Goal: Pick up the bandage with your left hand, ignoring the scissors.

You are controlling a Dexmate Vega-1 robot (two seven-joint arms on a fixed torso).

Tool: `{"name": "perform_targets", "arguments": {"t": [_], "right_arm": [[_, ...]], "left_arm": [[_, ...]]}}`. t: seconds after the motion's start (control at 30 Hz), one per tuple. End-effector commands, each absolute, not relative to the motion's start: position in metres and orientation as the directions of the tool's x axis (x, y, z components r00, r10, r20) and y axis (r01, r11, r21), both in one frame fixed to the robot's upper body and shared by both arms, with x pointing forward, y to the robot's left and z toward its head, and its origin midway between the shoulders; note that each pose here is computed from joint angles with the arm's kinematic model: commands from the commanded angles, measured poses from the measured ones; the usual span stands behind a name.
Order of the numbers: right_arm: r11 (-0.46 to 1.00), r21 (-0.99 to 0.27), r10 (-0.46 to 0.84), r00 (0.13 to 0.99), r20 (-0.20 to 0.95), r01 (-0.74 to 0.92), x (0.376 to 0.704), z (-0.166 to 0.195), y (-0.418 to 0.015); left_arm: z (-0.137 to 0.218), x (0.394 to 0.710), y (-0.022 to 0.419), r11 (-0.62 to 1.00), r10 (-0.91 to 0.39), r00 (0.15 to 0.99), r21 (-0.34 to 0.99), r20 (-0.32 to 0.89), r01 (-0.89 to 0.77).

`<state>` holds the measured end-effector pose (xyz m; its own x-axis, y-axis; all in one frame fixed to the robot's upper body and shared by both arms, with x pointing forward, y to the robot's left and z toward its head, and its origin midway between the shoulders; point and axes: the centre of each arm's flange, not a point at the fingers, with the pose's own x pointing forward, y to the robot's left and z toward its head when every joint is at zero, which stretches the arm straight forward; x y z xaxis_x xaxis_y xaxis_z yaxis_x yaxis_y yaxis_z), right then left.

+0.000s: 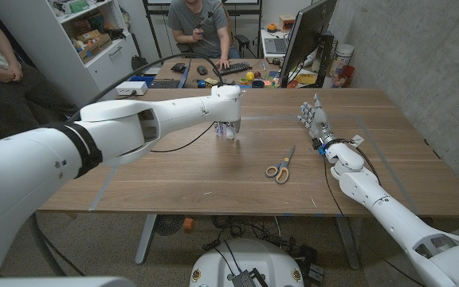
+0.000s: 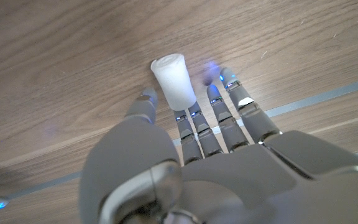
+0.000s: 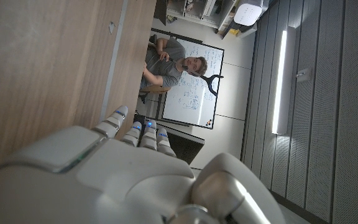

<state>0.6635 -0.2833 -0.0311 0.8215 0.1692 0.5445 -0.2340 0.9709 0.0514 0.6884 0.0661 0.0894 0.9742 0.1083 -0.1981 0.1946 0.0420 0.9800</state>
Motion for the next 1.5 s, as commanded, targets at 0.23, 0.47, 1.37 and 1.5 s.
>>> {"name": "perform_targets", "arguments": {"t": [0.23, 0.47, 1.37, 1.5], "right_arm": [[0.971, 0.061, 0.16, 0.822, 0.547, -0.23, 0.663, -0.03, -0.286], [0.972, 0.057, 0.159, 0.821, 0.548, -0.226, 0.663, -0.03, -0.286], [0.967, -0.028, 0.228, 0.808, 0.543, -0.254, 0.663, -0.031, -0.27], [0.965, -0.033, 0.236, 0.809, 0.539, -0.26, 0.662, -0.032, -0.268]], "left_arm": [[0.077, 0.681, 0.052, 0.005, 0.1, 0.994, 0.998, -0.055, 0.055], [0.077, 0.671, 0.055, 0.029, 0.088, 0.996, 0.999, 0.018, -0.021], [0.195, 0.547, 0.126, 0.221, 0.145, 0.962, 0.94, 0.231, -0.259], [0.211, 0.53, 0.127, 0.224, 0.183, 0.951, 0.931, 0.251, -0.289]]}}
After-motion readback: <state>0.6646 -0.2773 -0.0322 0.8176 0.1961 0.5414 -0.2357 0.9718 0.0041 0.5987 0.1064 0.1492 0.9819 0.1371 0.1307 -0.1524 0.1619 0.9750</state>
